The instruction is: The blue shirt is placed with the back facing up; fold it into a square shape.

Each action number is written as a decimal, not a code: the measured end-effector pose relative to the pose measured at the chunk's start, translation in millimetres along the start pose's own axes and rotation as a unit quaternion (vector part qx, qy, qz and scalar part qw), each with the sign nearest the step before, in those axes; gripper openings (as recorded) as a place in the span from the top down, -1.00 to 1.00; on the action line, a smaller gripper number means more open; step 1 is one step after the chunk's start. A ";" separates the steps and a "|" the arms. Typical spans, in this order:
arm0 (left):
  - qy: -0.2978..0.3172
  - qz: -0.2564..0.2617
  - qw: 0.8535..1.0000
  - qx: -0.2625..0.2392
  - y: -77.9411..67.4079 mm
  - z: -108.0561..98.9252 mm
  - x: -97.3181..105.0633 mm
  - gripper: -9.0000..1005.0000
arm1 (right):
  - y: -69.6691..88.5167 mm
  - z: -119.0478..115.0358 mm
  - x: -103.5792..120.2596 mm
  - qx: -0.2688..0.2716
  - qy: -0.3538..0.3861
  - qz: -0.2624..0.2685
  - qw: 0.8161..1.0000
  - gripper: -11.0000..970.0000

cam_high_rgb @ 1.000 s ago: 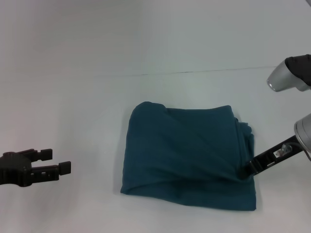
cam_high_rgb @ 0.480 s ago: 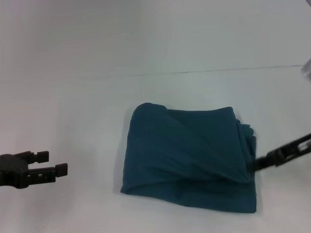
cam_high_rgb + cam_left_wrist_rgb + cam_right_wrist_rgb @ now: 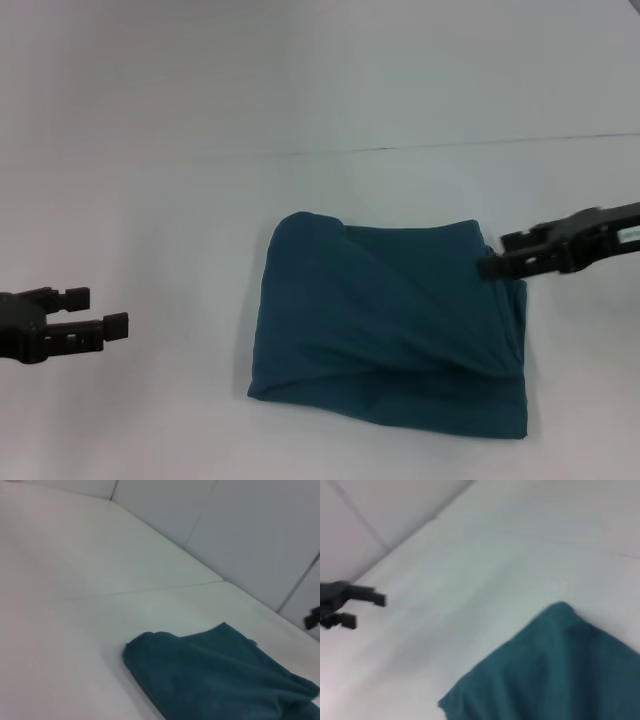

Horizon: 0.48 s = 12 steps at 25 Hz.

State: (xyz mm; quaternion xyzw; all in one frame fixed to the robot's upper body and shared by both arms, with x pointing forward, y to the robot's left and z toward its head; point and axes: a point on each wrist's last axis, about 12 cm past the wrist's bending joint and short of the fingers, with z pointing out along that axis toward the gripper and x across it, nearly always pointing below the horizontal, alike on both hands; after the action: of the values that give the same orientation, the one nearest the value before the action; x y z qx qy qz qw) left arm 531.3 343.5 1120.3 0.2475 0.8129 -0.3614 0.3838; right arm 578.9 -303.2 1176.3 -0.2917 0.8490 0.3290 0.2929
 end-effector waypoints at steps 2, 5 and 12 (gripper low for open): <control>0.005 0.005 1.000 0.013 -2.0 -2.5 -1.0 -0.86 | 4.5 10.0 -0.3 -0.020 0.006 -0.025 0.999 -0.35; 0.013 0.013 0.999 0.043 -7.5 -9.7 -0.2 -0.86 | 14.1 26.1 -0.6 -0.062 0.031 -0.056 0.996 -0.61; -0.005 0.012 0.996 0.093 -20.2 -40.6 10.7 -0.86 | 37.5 45.9 1.4 -0.140 0.061 -0.116 0.981 -0.94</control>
State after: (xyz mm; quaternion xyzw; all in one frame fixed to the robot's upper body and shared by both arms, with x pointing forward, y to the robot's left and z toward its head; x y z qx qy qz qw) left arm 493.3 364.0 1137.8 0.2901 0.7712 -0.4315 0.3673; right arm 566.2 -247.1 1161.7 -0.4459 0.7710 0.3902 0.2332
